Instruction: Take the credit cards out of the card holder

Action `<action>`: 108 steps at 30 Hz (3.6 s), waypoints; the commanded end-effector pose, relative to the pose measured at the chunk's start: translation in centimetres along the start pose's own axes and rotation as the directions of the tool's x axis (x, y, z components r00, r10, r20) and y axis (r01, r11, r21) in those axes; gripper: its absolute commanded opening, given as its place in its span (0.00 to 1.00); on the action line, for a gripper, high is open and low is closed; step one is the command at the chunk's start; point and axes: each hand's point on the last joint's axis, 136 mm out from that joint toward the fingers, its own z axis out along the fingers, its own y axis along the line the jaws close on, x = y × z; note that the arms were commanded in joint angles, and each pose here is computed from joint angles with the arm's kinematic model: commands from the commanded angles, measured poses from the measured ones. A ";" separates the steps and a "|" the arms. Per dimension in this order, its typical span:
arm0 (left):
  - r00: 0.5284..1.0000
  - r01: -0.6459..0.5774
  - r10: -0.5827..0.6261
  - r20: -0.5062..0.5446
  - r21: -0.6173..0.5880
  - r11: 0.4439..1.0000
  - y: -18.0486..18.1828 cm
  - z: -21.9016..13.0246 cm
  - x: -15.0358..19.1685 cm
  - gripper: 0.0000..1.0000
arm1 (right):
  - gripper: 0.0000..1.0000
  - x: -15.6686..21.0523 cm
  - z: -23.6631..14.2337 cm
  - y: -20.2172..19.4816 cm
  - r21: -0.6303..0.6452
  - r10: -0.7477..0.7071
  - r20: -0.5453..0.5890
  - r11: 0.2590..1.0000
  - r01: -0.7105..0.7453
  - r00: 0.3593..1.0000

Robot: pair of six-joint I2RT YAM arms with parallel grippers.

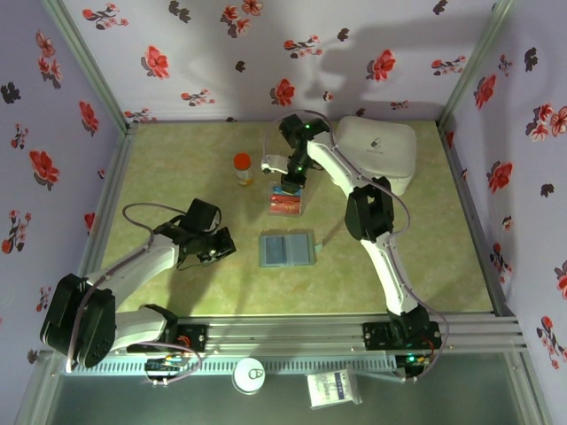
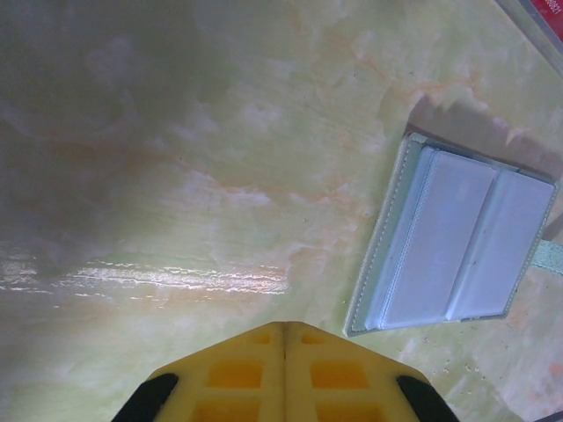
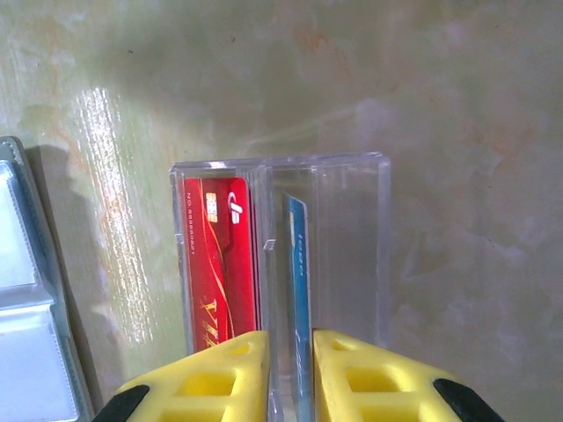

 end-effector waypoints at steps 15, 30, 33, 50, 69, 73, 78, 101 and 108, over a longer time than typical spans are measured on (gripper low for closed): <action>1.000 0.005 -0.005 -0.006 -0.005 1.000 0.5 0.4 0.0 0.05 | 0.25 -1.2 -4.2 -4.9 0.304 0.050 0.050 0.951 -0.063 0.997; 1.000 0.009 -0.009 -0.012 0.002 1.000 0.4 0.5 0.1 0.05 | 0.29 0.4 -1.2 -4.7 0.282 0.092 0.032 0.954 -0.097 0.995; 1.000 0.011 -0.011 -0.012 0.004 1.000 0.3 0.6 0.1 0.05 | 0.29 0.2 -1.8 -4.9 0.302 0.092 0.040 0.948 -0.099 0.995; 1.000 0.000 -0.001 0.012 0.043 0.999 -1.3 1.1 -1.4 0.04 | 0.30 -1.4 -7.3 -1.0 0.318 0.213 0.270 0.901 -0.295 0.939; 1.000 -0.011 0.014 -0.014 0.169 0.986 -4.4 3.4 -2.3 0.07 | 0.12 0.1 0.7 6.8 0.077 0.652 0.400 0.676 -0.733 0.644; 1.000 -0.019 0.023 -0.017 0.186 0.982 -4.7 3.3 -2.2 0.09 | 0.11 1.0 1.8 6.1 0.111 0.678 0.406 0.629 -0.769 0.613; 0.999 -0.022 0.026 -0.022 0.190 0.982 -4.6 3.2 -1.9 0.10 | 0.10 1.6 2.7 5.3 0.148 0.685 0.402 0.606 -0.782 0.607; 1.000 0.004 -0.003 -0.006 0.169 0.986 -3.3 2.6 -1.3 0.11 | 0.10 2.6 3.2 3.9 0.246 0.673 0.364 0.597 -0.764 0.643; 1.000 -0.005 0.008 -0.016 0.174 0.985 -3.6 2.8 -0.9 0.11 | 0.11 2.2 1.8 4.6 0.219 0.677 0.383 0.594 -0.774 0.628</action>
